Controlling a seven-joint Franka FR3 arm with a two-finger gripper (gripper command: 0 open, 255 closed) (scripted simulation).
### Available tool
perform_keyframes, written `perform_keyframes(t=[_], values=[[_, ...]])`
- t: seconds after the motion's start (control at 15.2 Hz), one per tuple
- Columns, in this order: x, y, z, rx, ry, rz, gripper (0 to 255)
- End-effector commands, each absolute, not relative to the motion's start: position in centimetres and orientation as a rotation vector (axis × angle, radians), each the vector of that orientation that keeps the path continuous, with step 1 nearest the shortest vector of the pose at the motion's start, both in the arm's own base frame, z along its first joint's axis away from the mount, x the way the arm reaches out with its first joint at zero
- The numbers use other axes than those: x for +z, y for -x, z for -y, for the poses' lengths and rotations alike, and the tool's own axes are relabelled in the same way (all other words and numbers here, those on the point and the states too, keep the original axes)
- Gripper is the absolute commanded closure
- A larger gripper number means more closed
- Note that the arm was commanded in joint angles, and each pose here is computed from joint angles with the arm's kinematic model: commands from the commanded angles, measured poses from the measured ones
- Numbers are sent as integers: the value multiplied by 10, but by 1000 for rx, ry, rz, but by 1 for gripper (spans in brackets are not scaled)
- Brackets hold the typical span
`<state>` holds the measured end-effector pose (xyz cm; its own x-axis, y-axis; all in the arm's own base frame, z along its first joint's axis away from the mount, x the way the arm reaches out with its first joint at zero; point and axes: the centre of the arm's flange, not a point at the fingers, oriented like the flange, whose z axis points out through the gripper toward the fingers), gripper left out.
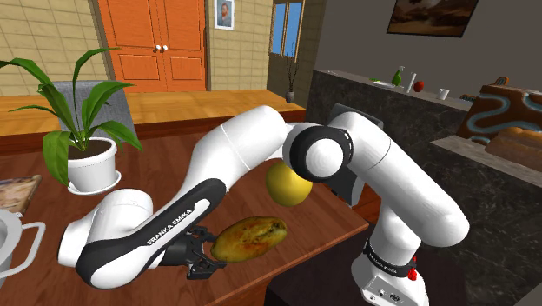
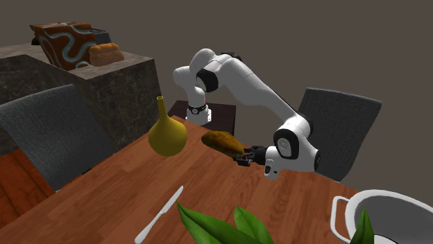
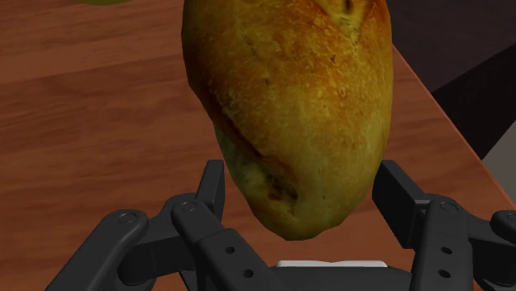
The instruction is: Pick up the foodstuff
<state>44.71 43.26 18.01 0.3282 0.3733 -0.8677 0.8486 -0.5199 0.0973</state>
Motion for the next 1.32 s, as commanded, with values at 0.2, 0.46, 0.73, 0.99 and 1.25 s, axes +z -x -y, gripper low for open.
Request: perform_keyframes(t=[0.2, 0.46, 0.73, 0.99, 1.25], values=[[179, -447, -432, -1125, -2044, -1070, 255], [200, -447, -432, -1125, -2044, -1070, 255], [221, -447, -432, -1125, -2044, -1070, 255], [242, -447, -432, -1125, -2044, -1070, 255], [259, -447, -432, -1125, -2044, -1070, 255]])
